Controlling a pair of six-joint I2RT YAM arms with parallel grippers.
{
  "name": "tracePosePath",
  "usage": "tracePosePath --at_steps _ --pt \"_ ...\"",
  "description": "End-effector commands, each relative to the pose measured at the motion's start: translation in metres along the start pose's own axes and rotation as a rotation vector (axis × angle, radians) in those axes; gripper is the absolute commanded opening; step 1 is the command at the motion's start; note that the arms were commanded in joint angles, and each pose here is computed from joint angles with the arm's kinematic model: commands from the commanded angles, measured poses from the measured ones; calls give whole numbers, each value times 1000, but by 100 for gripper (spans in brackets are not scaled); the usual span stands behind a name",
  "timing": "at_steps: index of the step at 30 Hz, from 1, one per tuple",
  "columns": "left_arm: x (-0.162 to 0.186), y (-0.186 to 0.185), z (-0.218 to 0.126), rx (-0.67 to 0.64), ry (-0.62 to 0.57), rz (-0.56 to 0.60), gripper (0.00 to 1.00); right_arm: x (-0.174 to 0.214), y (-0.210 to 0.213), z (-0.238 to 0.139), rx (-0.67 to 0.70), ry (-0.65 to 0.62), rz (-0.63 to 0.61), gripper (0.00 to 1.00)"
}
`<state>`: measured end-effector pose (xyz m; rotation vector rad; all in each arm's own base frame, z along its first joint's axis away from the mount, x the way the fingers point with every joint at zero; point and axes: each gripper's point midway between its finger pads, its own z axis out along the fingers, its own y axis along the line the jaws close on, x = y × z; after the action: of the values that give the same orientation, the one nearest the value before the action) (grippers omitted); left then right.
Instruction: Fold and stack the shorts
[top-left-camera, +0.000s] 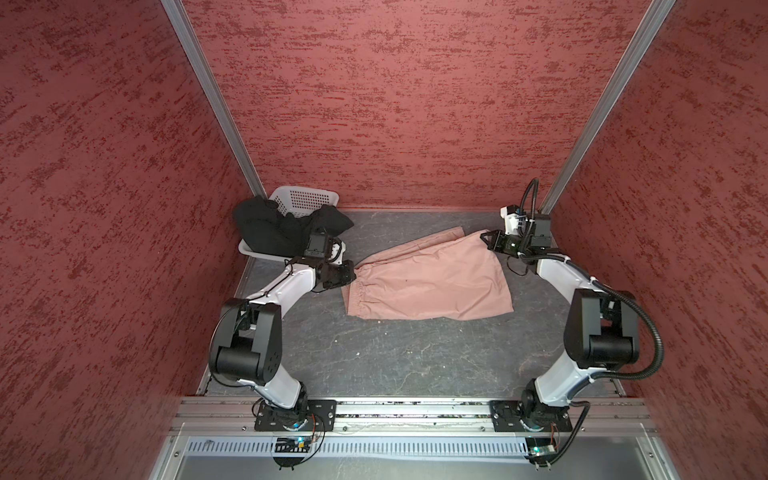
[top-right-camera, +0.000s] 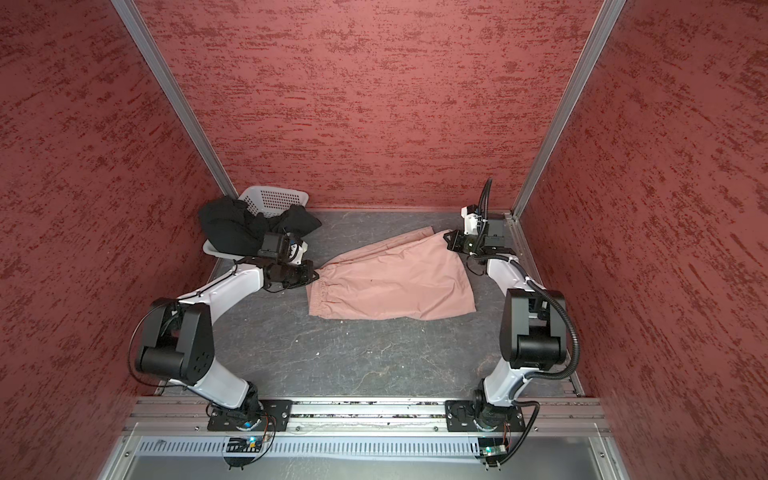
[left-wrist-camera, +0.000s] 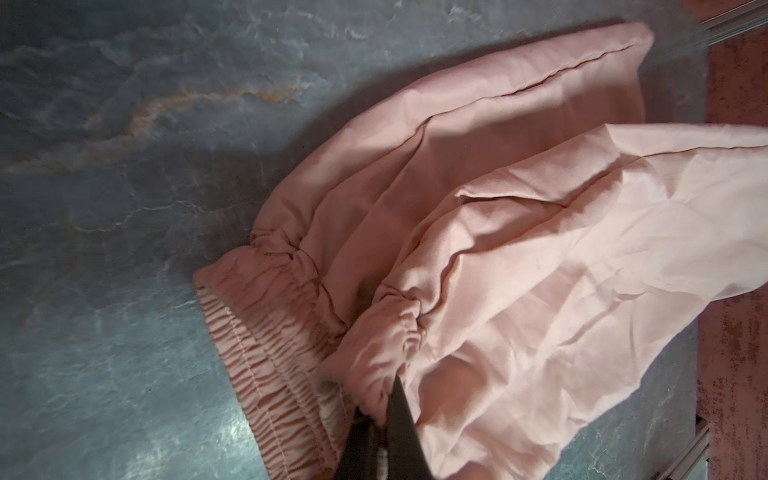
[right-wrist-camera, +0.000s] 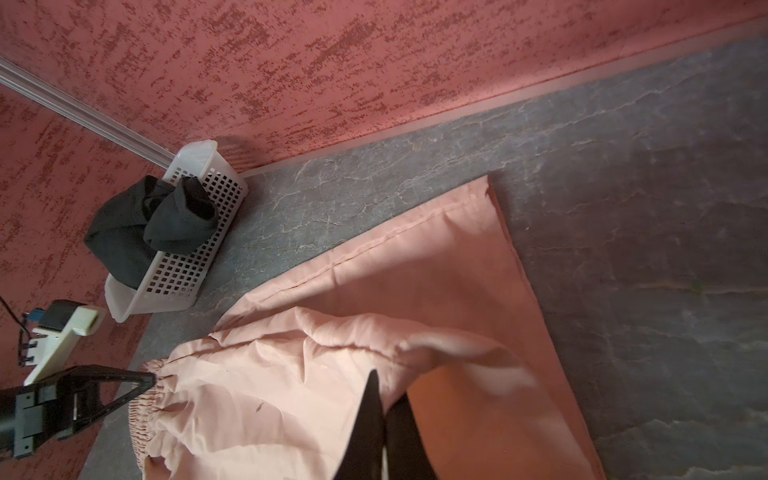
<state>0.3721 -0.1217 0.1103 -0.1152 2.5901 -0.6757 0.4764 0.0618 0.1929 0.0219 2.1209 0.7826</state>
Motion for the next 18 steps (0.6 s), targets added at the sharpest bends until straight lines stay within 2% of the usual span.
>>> tracePosePath --at_steps 1,6,7,9,18 --pt "-3 -6 -22 -9 -59 31 0 -23 20 -20 -1 -70 -105 0" --pt "-6 -8 -44 -19 -125 50 1 -33 26 -32 19 -102 -139 0" --pt "-5 -7 -46 -21 -127 49 6 -36 27 -33 21 -107 -145 0" --pt "-3 -3 -47 -27 -122 42 8 -39 29 -34 22 -119 -156 0" --pt "-14 3 -52 -35 -164 24 5 -59 30 -21 -15 -157 -159 0"
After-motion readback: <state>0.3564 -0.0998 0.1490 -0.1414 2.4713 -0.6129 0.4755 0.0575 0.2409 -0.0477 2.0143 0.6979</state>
